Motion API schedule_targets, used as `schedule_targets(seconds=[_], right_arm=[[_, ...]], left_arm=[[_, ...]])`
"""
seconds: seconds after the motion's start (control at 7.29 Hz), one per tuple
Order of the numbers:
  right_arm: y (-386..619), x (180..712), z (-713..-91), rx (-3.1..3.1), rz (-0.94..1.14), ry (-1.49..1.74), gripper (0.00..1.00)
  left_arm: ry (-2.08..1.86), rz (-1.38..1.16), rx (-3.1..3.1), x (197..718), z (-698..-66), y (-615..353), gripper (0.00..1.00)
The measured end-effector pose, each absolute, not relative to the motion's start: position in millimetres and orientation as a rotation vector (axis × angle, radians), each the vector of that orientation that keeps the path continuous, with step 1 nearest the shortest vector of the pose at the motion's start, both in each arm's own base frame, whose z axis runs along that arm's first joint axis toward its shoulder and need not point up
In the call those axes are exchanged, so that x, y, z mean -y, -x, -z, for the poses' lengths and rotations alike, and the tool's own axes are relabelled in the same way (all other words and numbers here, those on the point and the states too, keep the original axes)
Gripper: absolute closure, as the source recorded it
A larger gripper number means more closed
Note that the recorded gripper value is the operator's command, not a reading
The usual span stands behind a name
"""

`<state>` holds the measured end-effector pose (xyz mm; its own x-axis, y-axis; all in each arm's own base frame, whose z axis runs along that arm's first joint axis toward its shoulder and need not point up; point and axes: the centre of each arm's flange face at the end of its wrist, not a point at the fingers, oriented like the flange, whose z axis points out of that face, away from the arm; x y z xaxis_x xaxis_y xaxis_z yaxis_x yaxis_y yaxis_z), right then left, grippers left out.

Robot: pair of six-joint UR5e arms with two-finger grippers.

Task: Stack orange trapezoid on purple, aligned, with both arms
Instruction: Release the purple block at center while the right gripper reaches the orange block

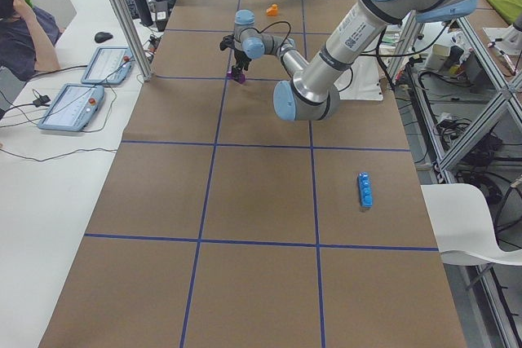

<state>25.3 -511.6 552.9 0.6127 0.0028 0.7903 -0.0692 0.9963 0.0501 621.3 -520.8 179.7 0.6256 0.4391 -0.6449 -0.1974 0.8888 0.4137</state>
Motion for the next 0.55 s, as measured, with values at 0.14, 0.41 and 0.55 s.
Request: schedule_targets(seconds=[0.14, 0.41, 0.55], right_arm=[[-25, 512, -552, 0.914, -0.044, -0.077, 0.0], [-4, 509, -532, 0.923, -0.072, -0.065, 0.0], [21, 501, -514, 0.909, -0.088, -0.05, 0.0]], left_arm=[[-0.299, -0.352, -0.83, 528, -179, -613, 0.0], [-0.217, -0.311, -0.886, 558, -170, -570, 0.0], [-0.2, -0.291, -0.894, 567, -163, -548, 0.0]])
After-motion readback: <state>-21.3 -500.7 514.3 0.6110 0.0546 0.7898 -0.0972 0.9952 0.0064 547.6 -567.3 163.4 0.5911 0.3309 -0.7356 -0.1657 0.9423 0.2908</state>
